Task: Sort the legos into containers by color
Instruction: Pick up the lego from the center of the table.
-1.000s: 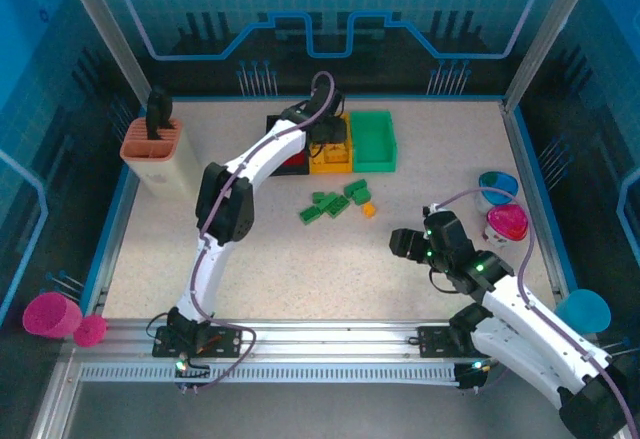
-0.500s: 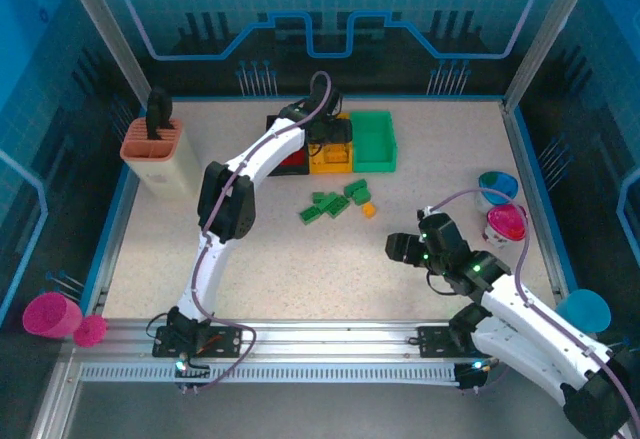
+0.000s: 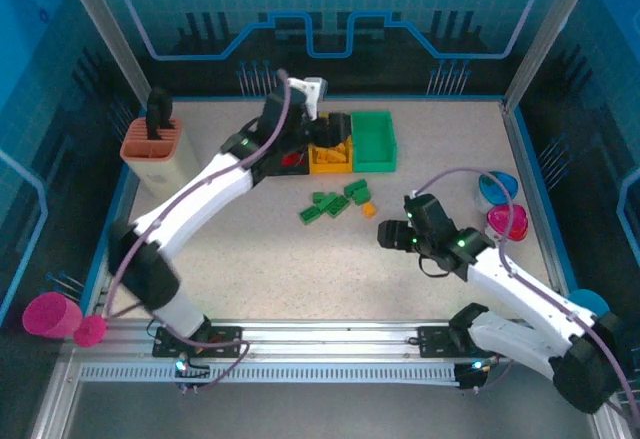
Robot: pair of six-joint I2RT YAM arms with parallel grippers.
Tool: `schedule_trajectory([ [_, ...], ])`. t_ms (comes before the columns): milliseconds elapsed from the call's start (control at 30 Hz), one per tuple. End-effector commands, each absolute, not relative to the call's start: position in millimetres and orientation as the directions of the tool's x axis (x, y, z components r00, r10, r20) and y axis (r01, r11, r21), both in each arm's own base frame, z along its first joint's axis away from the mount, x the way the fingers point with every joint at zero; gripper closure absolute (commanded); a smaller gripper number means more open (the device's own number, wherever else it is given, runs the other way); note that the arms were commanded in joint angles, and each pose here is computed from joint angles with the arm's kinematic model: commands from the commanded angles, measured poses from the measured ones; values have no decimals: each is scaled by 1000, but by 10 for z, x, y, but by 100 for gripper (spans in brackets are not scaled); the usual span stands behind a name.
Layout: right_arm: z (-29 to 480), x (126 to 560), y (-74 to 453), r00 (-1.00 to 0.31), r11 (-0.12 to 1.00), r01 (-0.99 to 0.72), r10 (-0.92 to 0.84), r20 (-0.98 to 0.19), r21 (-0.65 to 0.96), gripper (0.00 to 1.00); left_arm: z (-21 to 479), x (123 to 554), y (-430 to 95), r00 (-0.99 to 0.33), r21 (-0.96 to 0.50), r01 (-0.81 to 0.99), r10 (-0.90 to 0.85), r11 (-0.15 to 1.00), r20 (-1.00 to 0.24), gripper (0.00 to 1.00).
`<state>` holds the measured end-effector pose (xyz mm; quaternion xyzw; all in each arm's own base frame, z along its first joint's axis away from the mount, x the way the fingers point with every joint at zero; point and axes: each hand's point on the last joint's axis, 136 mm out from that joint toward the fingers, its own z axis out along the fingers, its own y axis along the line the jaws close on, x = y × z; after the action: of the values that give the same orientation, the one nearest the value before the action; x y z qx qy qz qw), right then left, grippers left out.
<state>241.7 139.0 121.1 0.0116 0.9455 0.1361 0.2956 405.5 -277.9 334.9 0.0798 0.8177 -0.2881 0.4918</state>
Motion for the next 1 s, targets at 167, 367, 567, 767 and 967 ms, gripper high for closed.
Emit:
schedule_trajectory([
  [167,1272,2815,1693,-859,970,-168,-58,-508,173,22,3202,3315,-2554,-428,-382,489,-167,784,-888,29],
  [367,1059,3072,1790,-892,975,-206,-154,-426,79,31,2558,2797,-2399,-512,-375,447,-111,812,-852,30],
  [567,759,3262,1774,-909,978,-207,-196,-367,-8,45,1949,2455,-2239,-611,-380,381,-79,843,-788,31],
  [767,598,3406,1777,-916,976,-209,-215,-337,-56,47,1649,2255,-2142,-652,-404,348,-91,846,-753,31],
  [967,480,3498,1842,-920,973,-224,-231,-316,-56,47,1518,2172,-2159,-671,-402,350,-74,846,-738,32],
])
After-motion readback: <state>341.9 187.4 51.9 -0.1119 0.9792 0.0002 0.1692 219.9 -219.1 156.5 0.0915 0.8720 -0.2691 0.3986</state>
